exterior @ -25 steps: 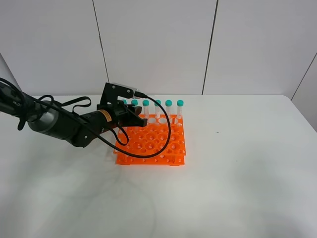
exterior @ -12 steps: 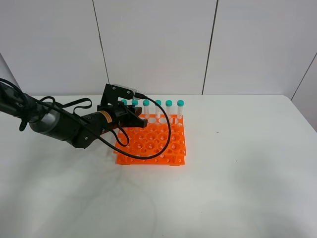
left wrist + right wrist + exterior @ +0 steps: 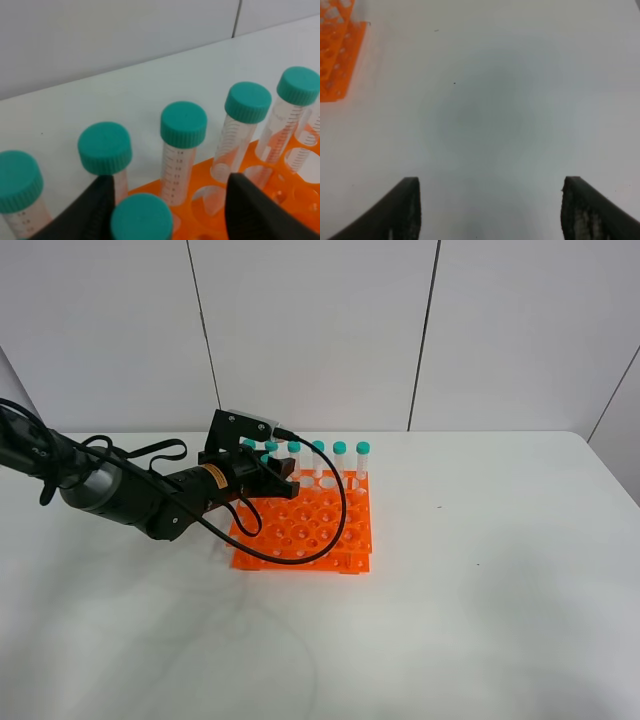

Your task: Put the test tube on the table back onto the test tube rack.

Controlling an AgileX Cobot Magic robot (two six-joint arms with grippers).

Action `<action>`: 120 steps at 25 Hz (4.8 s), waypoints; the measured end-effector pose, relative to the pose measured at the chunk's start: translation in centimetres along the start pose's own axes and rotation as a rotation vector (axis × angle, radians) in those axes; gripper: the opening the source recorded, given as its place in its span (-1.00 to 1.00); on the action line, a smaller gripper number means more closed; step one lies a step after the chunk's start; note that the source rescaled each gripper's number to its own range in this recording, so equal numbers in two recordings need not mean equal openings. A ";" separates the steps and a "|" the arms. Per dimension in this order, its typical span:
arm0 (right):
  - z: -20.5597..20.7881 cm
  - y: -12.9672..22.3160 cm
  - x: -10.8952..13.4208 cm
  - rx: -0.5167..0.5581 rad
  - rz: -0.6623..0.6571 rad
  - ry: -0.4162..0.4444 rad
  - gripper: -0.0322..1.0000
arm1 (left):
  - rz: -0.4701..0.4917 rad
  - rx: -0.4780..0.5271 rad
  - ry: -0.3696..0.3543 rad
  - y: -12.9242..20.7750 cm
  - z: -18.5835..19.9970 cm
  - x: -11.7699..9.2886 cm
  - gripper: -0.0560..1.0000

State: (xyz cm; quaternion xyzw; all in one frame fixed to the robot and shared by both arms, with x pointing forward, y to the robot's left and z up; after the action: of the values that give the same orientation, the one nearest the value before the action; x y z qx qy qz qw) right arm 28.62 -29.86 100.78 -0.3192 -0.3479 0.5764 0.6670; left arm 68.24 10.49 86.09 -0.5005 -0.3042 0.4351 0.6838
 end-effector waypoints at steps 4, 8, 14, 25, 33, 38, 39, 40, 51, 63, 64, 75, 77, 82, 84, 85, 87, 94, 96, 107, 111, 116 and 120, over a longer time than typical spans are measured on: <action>0.0 0.0 0.0 0.000 0.000 0.000 0.59 | 0.000 -0.002 0.001 -0.1 0.0 0.0 -0.04; 0.0 0.0 0.0 0.000 0.000 0.000 0.59 | -0.001 -0.033 0.000 -1.6 0.4 -0.1 -0.02; 0.0 0.0 0.0 0.000 0.000 0.000 0.59 | 0.000 -0.066 -0.001 -3.5 1.1 -0.1 -0.02; 0.0 0.0 0.0 0.000 0.000 0.000 0.59 | -0.001 -0.071 -0.051 -9.7 5.1 1.6 -0.02; 0.0 0.0 0.0 0.000 0.000 0.000 0.59 | -0.026 0.112 -0.151 -9.7 8.5 5.7 -0.02; 0.0 0.0 0.0 0.000 0.000 0.000 0.59 | -0.029 0.208 -0.236 -8.2 11.7 8.9 -0.02; 0.0 0.0 0.0 0.000 0.000 0.000 0.59 | -0.014 0.221 -0.260 -7.6 12.6 9.7 -0.02; 0.0 0.0 0.0 0.000 0.000 0.000 0.59 | -0.011 0.225 -0.284 -7.3 13.6 10.4 -0.02; 0.0 0.0 0.0 0.000 0.000 0.000 0.59 | 0.114 0.374 -0.376 -3.7 20.0 13.2 -0.02; 0.0 0.0 0.0 0.000 0.000 0.000 0.59 | 0.157 1.186 -0.119 2.5 29.4 7.7 -0.02; 0.0 0.0 0.0 0.000 0.000 0.000 0.59 | 0.174 1.234 -0.112 2.6 30.3 7.4 -0.02; 0.0 0.0 0.0 0.000 0.000 0.000 0.59 | 0.226 1.156 -0.163 0.5 32.2 6.4 -0.02; 0.0 0.0 0.0 0.000 0.000 0.000 0.59 | 0.232 1.109 -0.187 -0.3 32.7 6.3 -0.02; 0.0 0.0 0.0 0.000 0.000 0.000 0.59 | 0.224 1.003 -0.224 -1.7 34.4 5.6 -0.02; 0.0 0.0 0.0 0.000 0.000 0.000 0.59 | 0.213 0.968 -0.234 -1.7 35.5 5.1 -0.02; 0.0 0.0 0.0 0.000 0.000 0.000 0.59 | 0.206 0.957 -0.239 -1.4 36.1 4.9 -0.02; 0.0 0.0 0.0 0.000 0.000 0.000 0.59 | 0.199 0.935 -0.245 -0.9 37.0 4.4 -0.02; 0.0 0.0 0.0 0.000 0.000 0.000 0.59 | 0.175 0.832 -0.252 -1.0 38.9 3.2 -0.02; 0.0 0.0 0.0 0.000 0.000 0.000 0.59 | 0.168 0.808 -0.284 -1.2 39.5 3.4 -0.02; 0.0 0.0 0.0 0.000 0.000 0.000 0.59 | 0.160 0.777 -0.273 1.1 40.7 2.1 -0.02; 0.0 0.0 0.0 0.000 0.000 0.000 0.59 | 0.101 0.734 -0.264 1.5 41.4 1.7 -0.02; 0.0 0.0 0.0 0.000 0.000 0.000 0.59 | 0.117 0.637 -0.269 0.8 42.1 0.9 -0.02; 0.0 0.0 0.0 0.000 0.000 0.000 0.59 | 0.124 0.625 -0.275 0.8 42.2 0.9 -0.02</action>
State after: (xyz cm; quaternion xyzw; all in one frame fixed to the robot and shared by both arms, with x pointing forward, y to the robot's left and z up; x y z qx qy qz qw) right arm 28.62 -29.86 100.78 -0.3192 -0.3479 0.5764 0.6670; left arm 32.46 29.08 98.57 -0.2210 -0.2143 0.6115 0.7289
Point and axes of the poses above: a point on each arm's last joint axis where the gripper is mounted, z pointing back along that axis away from the gripper, x along the wrist's bending axis when the last joint is at zero, y = z × x, the point moved 8 cm from there along -z, pointing out along that axis toward the gripper, and after that the axes turned 5 degrees about -z, right-handed, at the moved point
